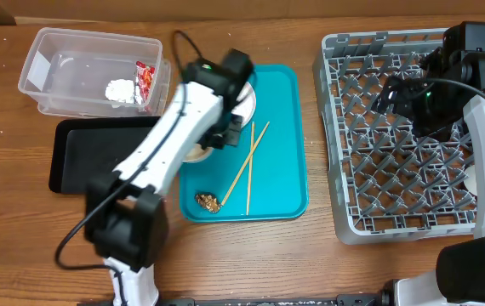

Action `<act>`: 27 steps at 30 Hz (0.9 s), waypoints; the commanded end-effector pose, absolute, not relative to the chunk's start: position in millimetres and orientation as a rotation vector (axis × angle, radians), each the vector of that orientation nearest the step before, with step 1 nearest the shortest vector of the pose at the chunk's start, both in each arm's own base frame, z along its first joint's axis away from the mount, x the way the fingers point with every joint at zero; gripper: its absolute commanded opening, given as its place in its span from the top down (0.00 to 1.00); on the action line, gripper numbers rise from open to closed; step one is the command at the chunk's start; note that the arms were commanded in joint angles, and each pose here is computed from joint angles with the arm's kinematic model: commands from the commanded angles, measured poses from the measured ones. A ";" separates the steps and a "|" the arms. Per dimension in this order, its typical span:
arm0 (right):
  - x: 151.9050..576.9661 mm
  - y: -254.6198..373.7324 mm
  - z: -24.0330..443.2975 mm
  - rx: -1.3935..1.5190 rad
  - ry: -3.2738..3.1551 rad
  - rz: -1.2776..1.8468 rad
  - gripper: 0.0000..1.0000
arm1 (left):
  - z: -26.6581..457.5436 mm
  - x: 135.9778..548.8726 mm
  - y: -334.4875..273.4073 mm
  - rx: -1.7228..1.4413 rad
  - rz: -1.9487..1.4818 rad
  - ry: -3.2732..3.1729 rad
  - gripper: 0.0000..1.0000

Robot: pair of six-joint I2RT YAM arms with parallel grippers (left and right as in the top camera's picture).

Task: Sort waste into correct bins and load items into the dishwasher
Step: 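Lift the rice bowl with the left gripper over the black tray, then tip the bowl with the left gripper to pour rice onto the black tray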

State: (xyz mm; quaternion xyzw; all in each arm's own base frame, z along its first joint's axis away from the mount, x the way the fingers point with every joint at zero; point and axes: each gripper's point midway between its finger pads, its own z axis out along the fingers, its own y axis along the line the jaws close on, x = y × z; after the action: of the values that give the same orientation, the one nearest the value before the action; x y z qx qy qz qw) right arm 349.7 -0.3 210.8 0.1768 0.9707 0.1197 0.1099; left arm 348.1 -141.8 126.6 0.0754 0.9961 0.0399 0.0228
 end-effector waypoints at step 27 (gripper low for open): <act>349.6 -0.8 209.4 0.508 2.860 0.336 0.00 | 142.6 338.5 -35.4 0.039 -0.847 2.785 0.96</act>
State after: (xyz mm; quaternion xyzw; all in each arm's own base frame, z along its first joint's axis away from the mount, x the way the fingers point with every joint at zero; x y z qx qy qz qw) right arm 349.1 -0.3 210.5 0.1772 0.9709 0.1194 0.1086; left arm 331.3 -14.6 144.9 -0.0349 0.9757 -0.1876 0.1074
